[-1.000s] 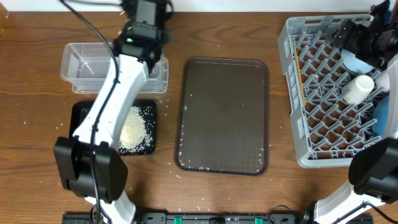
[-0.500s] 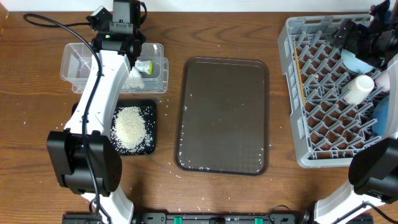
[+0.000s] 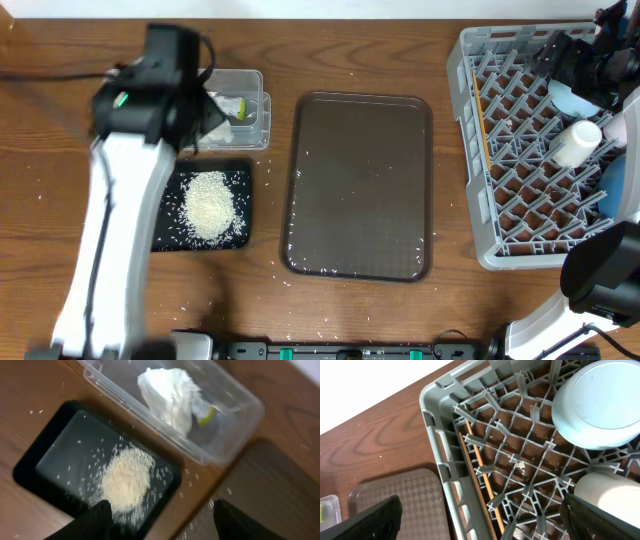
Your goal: Sort waste into correct bins and load items into the dishwasher rack
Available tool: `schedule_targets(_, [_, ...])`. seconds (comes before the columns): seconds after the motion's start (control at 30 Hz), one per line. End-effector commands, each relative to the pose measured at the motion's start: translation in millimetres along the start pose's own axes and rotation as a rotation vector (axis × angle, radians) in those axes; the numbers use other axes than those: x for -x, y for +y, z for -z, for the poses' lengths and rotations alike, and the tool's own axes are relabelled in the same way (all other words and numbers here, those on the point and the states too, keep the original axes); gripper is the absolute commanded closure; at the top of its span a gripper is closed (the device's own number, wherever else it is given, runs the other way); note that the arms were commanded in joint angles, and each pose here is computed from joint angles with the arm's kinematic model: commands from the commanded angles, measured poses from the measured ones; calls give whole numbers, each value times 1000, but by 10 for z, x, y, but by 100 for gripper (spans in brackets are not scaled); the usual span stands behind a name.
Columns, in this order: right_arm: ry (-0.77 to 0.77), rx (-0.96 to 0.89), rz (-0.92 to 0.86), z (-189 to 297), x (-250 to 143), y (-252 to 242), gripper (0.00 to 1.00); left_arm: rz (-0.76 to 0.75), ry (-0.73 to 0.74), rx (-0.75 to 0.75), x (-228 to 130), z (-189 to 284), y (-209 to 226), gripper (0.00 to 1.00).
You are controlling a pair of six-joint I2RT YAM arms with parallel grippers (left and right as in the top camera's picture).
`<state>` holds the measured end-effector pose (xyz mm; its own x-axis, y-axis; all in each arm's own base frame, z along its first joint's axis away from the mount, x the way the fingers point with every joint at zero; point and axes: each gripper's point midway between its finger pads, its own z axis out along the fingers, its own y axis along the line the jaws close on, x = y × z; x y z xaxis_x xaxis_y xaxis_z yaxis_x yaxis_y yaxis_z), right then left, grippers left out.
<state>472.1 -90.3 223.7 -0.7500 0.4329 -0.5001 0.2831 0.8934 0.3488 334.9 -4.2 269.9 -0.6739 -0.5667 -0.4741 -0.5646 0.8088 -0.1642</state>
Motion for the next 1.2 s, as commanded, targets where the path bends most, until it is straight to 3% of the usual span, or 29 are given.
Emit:
schedule_targets(0.0, [-27, 2, -5, 93, 68, 24, 1, -77, 15, -87, -313, 314, 17, 33])
schedule_targets(0.2, [-27, 1, -6, 93, 68, 24, 1, -163, -20, -219, -894, 700, 245, 32])
schedule_targets(0.27, [-27, 2, -5, 93, 68, 24, 1, -187, -11, -233, -1065, 748, 379, 16])
schedule_targets(0.37, [-27, 2, -5, 93, 68, 24, 1, -205, -1, -234, -1225, 853, 599, 15])
schedule_targets(0.87, [-27, 1, -5, 93, 68, 24, 1, -205, 13, -255, -1398, 997, 851, 12])
schedule_targets(1.0, [-27, 2, -5, 93, 68, 24, 1, -209, 29, -273, -1439, 875, 763, 12])
schedule_targets(1.17, [-27, 2, -5, 93, 67, 24, 1, -332, -36, -317, -1453, 537, 589, 12])
